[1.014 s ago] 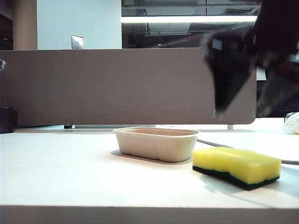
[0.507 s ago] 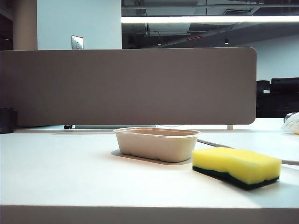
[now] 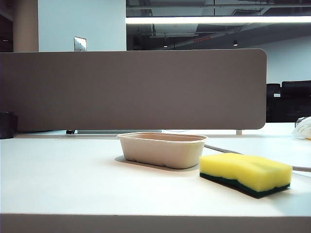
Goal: Take out the cleaning sponge from the paper lunch box and place it on the table.
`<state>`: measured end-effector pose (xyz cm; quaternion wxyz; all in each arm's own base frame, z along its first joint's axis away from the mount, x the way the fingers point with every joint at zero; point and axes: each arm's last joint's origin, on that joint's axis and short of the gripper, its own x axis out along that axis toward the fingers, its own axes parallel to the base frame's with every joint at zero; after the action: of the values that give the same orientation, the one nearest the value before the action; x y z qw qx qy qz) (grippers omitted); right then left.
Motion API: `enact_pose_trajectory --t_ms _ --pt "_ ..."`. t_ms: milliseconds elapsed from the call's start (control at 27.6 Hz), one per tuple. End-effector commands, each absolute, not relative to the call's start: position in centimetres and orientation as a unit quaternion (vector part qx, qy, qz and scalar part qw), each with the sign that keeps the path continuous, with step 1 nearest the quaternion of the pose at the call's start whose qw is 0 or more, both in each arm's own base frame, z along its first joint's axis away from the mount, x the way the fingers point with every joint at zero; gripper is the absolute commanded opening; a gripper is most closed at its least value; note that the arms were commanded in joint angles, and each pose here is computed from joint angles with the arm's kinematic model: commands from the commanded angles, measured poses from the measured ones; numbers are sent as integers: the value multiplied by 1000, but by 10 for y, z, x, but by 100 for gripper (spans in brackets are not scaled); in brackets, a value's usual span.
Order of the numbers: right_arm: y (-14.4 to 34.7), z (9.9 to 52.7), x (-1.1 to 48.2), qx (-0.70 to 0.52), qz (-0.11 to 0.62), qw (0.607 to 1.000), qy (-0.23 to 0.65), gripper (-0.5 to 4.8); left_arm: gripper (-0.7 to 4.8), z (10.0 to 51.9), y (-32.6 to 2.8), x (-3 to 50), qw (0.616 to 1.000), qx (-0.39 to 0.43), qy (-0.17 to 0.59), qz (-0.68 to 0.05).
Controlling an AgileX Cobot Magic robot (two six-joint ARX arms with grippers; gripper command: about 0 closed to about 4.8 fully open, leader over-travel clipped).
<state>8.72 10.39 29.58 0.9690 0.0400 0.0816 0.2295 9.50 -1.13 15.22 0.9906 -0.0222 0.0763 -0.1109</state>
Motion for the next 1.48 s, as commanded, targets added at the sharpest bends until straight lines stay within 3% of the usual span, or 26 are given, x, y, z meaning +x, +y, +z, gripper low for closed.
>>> enact_pose_trajectory --t_ms 36,833,1195,1485 --pt "104 298 87 43 231 969 76 -8 -5 150 -11 95 990 -22 79 -112" --pt "90 282 89 49 230 969 80 -8 -5 159 -11 96 993 -20 36 -109" --pt "44 251 110 57 41 994 88 -8 -5 159 -11 96 993 -20 36 -112" --pt "3 226 100 77 -123 988 53 -8 -5 159 -10 97 996 -19 34 -84"
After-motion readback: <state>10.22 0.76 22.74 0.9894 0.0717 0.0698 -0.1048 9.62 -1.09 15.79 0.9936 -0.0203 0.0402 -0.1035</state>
